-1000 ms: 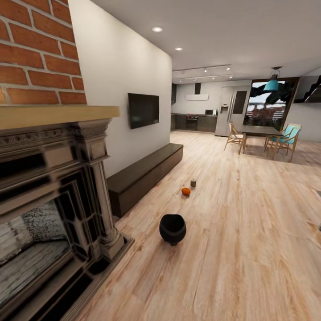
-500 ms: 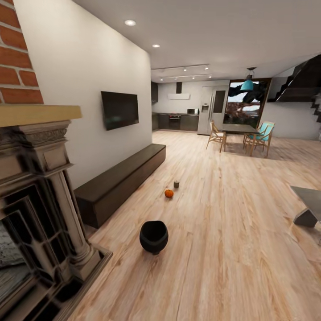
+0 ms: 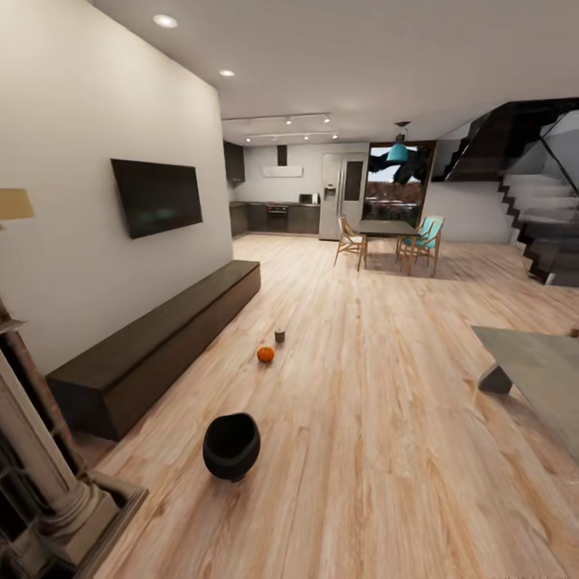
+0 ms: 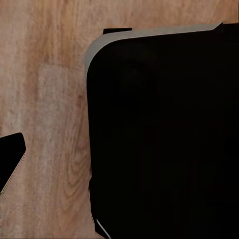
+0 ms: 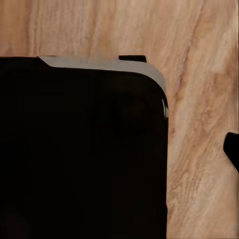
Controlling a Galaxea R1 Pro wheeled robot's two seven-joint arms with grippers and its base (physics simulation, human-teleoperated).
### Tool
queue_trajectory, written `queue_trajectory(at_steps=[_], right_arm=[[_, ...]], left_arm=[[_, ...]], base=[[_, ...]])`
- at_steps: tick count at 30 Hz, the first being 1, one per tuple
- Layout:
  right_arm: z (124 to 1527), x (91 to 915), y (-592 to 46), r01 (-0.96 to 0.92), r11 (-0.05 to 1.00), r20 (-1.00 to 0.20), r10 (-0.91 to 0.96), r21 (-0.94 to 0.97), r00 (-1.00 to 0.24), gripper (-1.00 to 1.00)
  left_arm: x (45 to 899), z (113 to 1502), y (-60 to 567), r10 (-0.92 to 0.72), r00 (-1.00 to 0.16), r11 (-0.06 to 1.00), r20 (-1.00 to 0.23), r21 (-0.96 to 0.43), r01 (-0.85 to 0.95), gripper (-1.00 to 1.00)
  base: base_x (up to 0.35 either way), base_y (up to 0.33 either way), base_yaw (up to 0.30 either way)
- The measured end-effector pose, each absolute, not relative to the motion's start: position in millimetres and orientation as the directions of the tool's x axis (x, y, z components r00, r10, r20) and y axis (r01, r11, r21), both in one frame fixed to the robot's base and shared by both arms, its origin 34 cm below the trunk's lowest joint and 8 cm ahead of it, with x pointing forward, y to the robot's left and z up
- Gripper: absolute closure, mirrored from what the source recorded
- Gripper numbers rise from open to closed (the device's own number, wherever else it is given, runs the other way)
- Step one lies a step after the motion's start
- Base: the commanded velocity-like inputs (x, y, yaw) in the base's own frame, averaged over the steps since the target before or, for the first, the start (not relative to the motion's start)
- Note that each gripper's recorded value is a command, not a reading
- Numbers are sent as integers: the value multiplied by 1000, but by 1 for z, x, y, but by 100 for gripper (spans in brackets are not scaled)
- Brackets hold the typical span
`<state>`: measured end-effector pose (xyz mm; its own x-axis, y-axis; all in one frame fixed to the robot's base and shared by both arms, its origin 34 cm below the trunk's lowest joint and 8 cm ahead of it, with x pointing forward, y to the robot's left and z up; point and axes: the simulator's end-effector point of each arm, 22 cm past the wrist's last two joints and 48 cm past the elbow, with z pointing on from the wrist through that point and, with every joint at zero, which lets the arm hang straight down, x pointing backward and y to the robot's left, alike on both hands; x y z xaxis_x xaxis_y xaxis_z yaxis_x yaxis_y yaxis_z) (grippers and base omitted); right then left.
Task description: Place each of the two pumpkins and all three candles from the living room inside a cabinet in the living room (use any cabinet), then make sure every cabinet is closed, and position the cauldron so it is next to a table in the living room.
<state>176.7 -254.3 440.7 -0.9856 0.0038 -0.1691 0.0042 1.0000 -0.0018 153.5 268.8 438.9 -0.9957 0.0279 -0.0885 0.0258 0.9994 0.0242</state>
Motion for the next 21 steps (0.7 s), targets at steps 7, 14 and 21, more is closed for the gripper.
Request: queue_trajectory(at_steps=[7,14,21], right_arm=[[440,175,-254,3,1000,-164,3,-2,-986,-100],[440,173,-254,3,1000,-158,2,-2,-987,-100],[440,170,-254,2,1000,-153,2,-2,-988,-100]], left_arm=[[152,439,271,28,-996,999,-87,26,26,-100],[152,439,272,30,-996,999,-89,28,28,-100],[150,439,272,30,-996,999,-84,28,28,-100]], base=[[269,-198,-265],[283,-161,-257],[286,-156,-254]])
